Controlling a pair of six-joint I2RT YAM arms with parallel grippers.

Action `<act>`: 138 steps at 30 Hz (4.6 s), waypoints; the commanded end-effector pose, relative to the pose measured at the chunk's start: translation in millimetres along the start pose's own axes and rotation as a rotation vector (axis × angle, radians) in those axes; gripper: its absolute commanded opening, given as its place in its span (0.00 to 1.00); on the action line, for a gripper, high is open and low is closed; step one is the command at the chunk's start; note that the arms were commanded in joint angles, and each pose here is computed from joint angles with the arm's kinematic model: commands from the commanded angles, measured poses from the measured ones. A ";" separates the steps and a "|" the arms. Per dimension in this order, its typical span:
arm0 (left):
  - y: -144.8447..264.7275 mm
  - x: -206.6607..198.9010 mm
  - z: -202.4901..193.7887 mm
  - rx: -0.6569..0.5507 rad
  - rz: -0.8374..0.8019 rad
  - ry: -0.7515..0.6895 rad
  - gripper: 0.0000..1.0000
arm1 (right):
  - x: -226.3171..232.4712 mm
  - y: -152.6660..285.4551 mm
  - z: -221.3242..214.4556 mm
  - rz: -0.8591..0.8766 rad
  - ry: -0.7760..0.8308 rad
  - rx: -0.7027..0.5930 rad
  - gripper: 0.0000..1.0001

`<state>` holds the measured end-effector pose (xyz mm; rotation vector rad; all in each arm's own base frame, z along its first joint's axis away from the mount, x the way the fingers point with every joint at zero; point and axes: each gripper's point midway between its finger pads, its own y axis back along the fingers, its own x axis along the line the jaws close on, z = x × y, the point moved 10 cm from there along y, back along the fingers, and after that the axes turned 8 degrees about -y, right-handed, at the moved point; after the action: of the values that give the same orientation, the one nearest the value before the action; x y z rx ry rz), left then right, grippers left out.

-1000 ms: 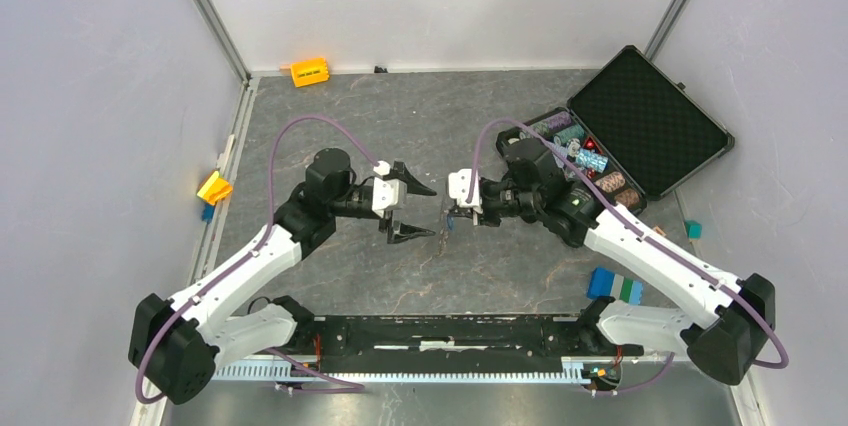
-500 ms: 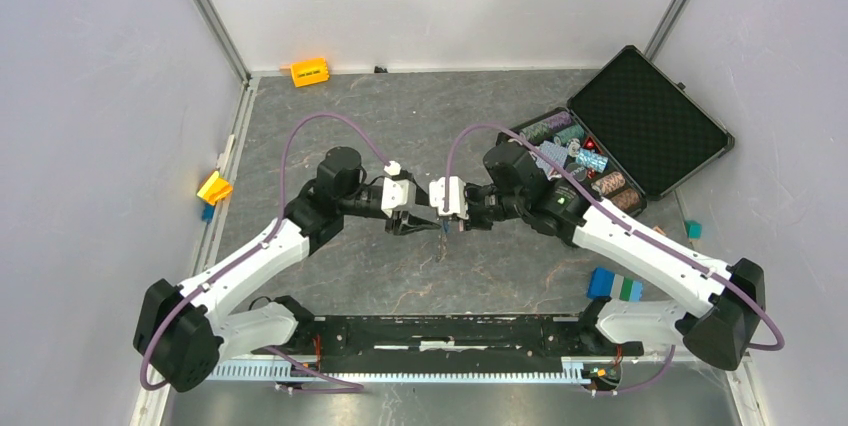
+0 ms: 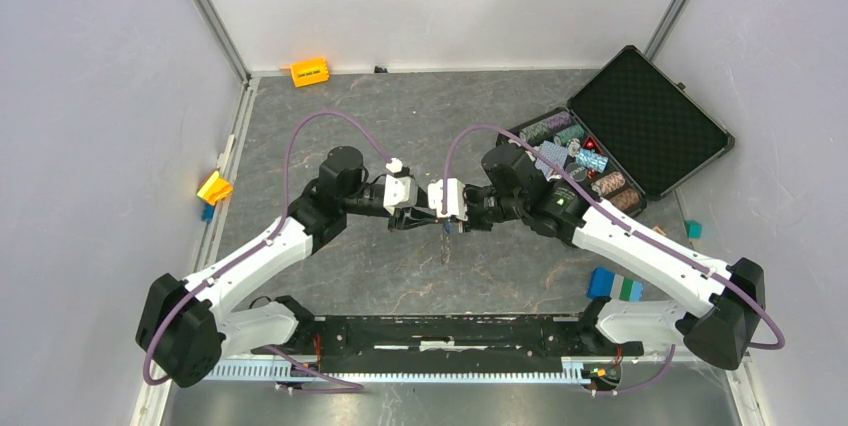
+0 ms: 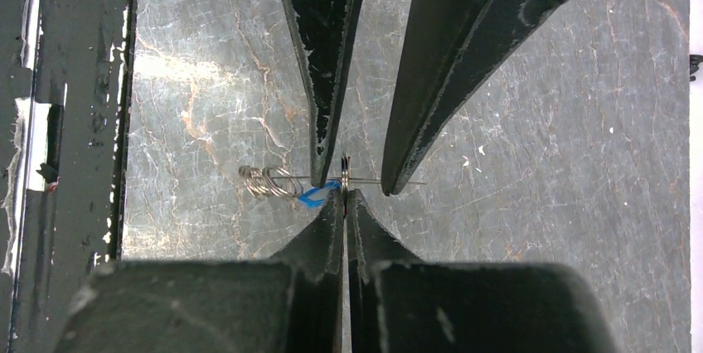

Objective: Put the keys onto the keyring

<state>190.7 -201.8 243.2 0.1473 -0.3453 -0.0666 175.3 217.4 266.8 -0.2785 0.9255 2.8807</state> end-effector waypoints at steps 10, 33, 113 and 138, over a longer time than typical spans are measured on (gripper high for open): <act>-3.3 -2.9 -1.5 -0.021 -0.018 0.022 0.19 | -5.6 7.1 19.9 -0.036 0.032 -0.074 0.00; -1.7 -8.6 2.8 -0.065 -0.016 0.026 0.02 | -4.6 7.2 14.7 -0.056 0.018 -0.080 0.15; 3.4 -25.2 15.5 -0.213 -0.113 -0.023 0.02 | 12.7 16.5 -10.3 0.323 -0.015 -0.247 0.43; 1.8 -24.2 11.4 -0.203 -0.108 -0.011 0.02 | 5.5 2.8 -4.5 0.342 -0.112 -0.289 0.24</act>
<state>162.5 -198.1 238.6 -0.0175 -0.3053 -0.2112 163.5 206.3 253.8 0.0476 0.6439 3.3098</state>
